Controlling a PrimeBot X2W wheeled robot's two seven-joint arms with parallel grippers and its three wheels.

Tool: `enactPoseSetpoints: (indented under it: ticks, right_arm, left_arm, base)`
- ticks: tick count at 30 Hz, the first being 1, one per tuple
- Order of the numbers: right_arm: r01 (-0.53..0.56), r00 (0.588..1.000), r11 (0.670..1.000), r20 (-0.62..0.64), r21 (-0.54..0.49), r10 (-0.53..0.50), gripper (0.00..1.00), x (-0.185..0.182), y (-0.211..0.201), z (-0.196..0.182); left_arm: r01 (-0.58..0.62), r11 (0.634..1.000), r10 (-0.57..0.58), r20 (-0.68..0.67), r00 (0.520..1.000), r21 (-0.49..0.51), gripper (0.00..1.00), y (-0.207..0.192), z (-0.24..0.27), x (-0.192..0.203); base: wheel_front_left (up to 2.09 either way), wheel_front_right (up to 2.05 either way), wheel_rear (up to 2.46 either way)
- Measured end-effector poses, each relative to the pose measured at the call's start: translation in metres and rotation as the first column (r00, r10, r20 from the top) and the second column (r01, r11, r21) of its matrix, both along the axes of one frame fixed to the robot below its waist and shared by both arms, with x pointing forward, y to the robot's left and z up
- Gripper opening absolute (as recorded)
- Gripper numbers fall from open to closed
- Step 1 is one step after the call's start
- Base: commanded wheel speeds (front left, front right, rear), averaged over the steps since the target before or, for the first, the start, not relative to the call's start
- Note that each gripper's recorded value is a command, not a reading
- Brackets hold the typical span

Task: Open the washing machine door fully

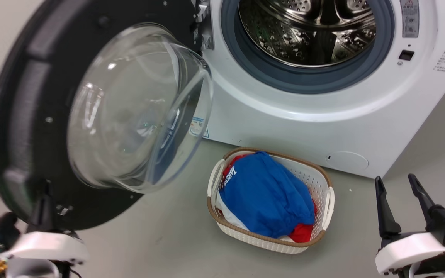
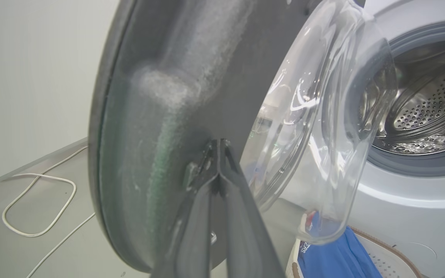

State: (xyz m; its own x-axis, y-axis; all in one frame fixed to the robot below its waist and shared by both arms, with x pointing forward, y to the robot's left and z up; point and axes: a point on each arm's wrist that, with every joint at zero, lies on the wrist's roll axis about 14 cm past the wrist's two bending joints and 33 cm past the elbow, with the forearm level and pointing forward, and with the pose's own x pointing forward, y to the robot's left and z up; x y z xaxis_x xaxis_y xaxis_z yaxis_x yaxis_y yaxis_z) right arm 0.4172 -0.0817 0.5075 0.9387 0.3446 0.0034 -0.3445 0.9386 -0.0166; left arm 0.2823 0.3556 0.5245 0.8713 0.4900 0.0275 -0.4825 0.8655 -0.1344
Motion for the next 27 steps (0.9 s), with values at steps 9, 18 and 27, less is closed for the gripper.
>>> enactPoseSetpoints:
  ticks: [9, 18, 27]
  right_arm:
    - [0.013, 1.000, 1.000, -0.014, -0.006, -0.013, 1.00, 0.013, -0.003, -0.007]
    - [0.031, 0.999, 0.999, -0.040, -0.023, -0.032, 1.00, 0.021, -0.009, -0.018]
    - [0.035, 0.998, 0.999, -0.052, -0.028, -0.036, 1.00, 0.028, -0.009, -0.023]
  left_arm:
    - [-0.049, 0.998, 0.050, -0.032, 0.998, 0.029, 0.00, 0.054, -0.002, 0.016]
    - [-0.065, 0.994, 0.072, -0.077, 0.994, 0.093, 0.00, 0.098, 0.005, 0.038]
    - [-0.100, 0.987, 0.112, -0.093, 0.989, 0.127, 0.00, 0.124, 0.014, 0.055]
  base:
    - [0.00, 0.00, 0.00]
    - [0.00, 0.00, 0.00]
    - [0.00, 0.00, 0.00]
